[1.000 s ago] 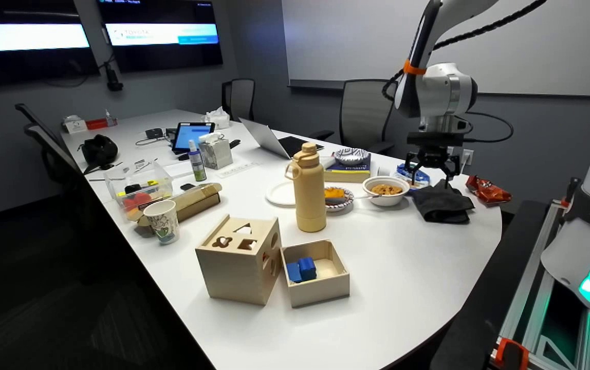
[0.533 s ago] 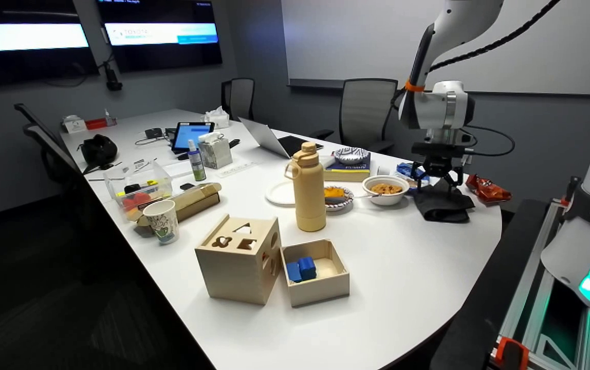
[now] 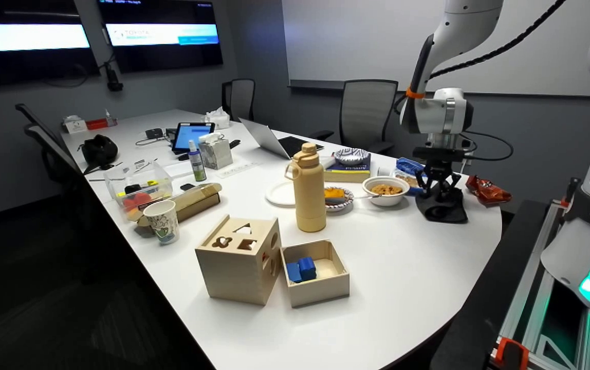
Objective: Use the black cloth to wipe the table
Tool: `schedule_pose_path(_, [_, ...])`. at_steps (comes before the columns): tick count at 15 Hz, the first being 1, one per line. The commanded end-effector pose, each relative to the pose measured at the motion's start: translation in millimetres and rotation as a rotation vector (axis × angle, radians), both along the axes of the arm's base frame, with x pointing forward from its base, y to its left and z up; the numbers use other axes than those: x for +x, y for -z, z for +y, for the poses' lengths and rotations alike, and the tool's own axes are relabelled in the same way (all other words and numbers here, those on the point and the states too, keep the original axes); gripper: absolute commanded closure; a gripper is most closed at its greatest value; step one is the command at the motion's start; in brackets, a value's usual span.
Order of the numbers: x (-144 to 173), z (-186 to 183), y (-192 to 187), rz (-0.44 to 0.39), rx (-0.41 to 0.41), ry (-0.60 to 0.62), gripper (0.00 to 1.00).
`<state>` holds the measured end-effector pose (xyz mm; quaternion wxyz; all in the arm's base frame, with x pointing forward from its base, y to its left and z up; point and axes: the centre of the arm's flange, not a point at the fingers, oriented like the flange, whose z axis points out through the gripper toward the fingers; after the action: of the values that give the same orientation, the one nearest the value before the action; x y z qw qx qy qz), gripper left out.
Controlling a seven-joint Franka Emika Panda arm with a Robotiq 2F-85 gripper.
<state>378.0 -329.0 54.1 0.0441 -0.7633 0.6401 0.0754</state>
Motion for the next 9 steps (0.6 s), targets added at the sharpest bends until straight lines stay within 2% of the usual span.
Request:
schedule_pose_path(1, [-3.2, 3.3, -10.0, -0.023, 0.028, -0.017, 0.95])
schedule_pose_path(2, [-4.8, 6.8, -11.8, -0.025, 0.030, -0.023, 1.00])
schedule_pose_path(9, [-19.9, 50.0, -12.1, -0.019, 0.081, -0.093, 0.98])
